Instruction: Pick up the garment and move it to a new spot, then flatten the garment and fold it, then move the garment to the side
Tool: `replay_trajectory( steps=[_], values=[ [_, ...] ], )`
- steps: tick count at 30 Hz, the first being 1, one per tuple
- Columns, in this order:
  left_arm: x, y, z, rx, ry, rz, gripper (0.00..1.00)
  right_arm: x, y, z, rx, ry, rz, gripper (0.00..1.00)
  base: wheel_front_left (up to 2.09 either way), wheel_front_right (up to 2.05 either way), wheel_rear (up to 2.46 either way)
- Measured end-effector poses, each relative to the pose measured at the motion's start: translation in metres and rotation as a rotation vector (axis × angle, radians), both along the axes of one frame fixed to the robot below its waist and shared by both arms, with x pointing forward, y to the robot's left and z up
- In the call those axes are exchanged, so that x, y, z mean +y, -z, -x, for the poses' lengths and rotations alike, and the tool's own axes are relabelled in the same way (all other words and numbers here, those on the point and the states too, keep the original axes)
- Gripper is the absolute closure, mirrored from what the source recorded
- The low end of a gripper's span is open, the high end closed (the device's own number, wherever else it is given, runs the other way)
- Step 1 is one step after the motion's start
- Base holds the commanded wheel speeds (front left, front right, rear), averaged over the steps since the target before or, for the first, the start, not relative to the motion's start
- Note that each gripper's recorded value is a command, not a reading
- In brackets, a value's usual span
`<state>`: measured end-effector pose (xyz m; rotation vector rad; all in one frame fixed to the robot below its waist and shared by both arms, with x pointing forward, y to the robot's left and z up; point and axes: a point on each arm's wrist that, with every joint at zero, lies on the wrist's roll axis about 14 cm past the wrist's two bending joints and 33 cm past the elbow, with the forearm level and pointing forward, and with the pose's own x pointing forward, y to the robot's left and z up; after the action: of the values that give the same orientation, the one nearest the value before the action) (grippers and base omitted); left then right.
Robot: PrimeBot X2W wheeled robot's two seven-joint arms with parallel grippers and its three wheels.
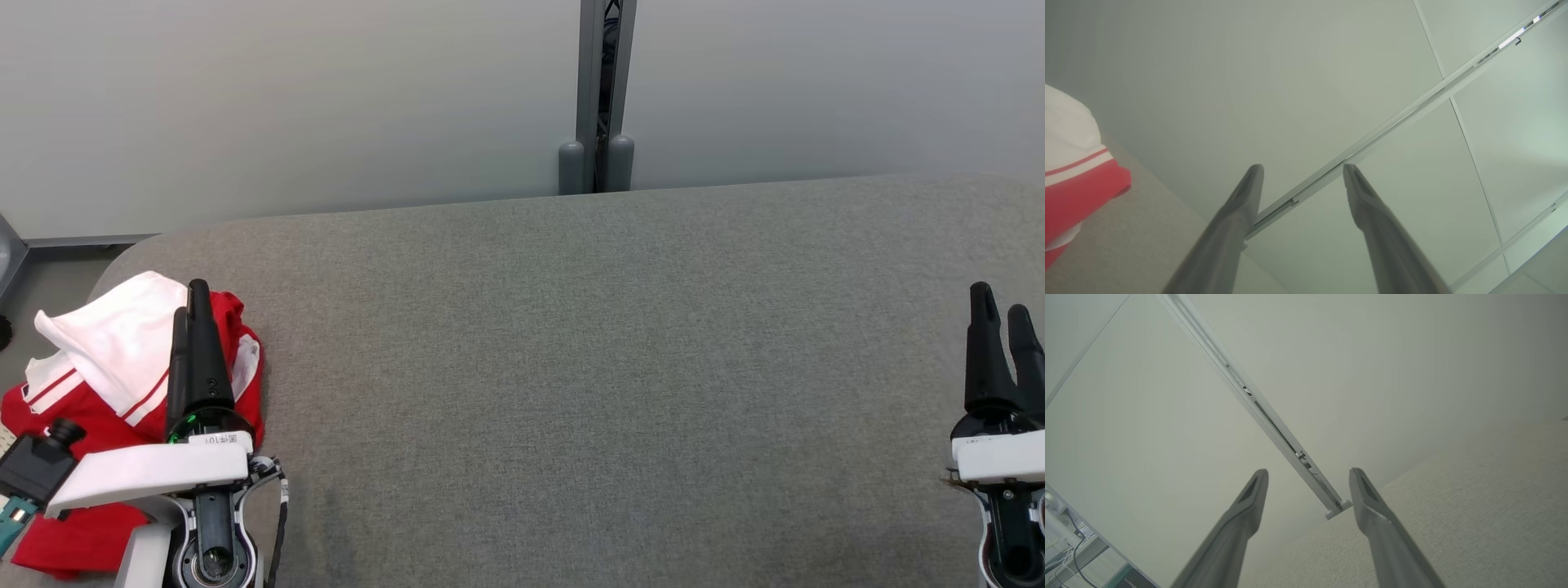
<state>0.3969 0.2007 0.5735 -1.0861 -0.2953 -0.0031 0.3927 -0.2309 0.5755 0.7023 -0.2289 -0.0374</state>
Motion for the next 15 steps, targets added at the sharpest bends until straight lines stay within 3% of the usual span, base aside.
replay_trajectory(
  steps=[15],
  values=[
    [0.012,-0.033,0.018,-0.079,-0.091,-0.254,0.00,0.037,-0.033,0.002,-0.103,-0.031,0.311,0.00,0.00,0.00,0.00]
  ],
)
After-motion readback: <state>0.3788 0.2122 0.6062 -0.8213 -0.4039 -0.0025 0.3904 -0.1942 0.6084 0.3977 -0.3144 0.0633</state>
